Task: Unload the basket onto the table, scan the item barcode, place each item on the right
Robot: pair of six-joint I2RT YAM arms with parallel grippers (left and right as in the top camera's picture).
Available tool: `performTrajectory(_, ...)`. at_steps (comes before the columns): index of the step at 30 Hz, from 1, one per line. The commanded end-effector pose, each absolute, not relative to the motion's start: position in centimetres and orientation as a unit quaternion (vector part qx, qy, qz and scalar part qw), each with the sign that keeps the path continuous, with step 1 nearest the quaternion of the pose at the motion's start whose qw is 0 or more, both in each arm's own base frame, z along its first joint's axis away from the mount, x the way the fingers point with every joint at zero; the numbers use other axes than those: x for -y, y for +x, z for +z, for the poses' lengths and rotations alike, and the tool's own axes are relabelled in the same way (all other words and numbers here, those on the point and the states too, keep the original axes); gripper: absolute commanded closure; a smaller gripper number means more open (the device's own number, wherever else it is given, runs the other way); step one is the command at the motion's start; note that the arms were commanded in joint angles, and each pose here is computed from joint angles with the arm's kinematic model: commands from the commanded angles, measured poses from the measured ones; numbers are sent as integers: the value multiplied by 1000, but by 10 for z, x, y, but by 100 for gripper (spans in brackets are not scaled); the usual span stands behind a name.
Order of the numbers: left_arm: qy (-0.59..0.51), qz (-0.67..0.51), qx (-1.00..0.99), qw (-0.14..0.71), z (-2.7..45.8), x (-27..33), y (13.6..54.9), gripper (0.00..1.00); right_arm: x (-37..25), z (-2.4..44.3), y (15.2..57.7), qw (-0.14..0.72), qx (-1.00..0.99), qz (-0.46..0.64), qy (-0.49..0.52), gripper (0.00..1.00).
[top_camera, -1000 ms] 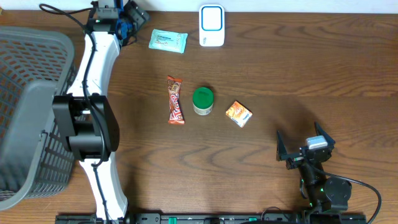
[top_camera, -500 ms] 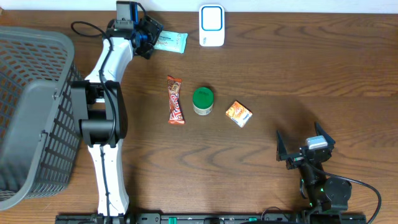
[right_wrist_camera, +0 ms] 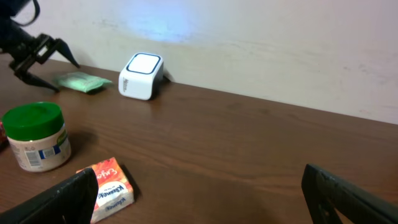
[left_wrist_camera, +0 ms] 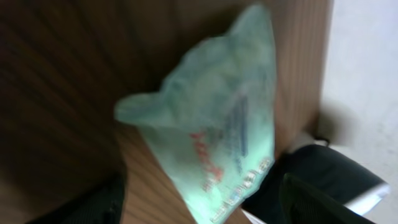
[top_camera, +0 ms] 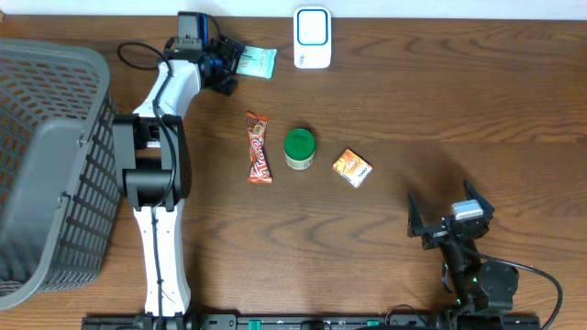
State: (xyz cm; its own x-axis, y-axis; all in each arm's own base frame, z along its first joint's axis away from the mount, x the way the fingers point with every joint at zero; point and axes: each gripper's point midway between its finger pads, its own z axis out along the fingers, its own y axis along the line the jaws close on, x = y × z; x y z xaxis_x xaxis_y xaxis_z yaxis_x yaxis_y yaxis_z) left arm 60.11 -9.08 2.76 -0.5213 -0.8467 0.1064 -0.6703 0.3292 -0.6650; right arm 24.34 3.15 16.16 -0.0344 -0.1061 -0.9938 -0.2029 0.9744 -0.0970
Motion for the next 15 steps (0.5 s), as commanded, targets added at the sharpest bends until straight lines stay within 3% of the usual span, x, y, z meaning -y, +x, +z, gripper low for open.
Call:
performTrajectory(1, -492, -322, -803, 101, -8, 89, 595, 20, -34, 161, 243, 686, -718, 37, -112, 1)
performTrajectory(10, -517, -348, -782, 37, -72, 104, 587, 21, -34, 161, 243, 686, -718, 38, -112, 1)
performTrajectory(13, -524, -349, -777, 4, -98, 110, 576, 58, -34, 161, 243, 686, -718, 38, -112, 1)
performTrajectory(15, -525, -348, -776, -5, -105, 111, 572, 75, -34, 161, 243, 686, -718, 38, -112, 1)
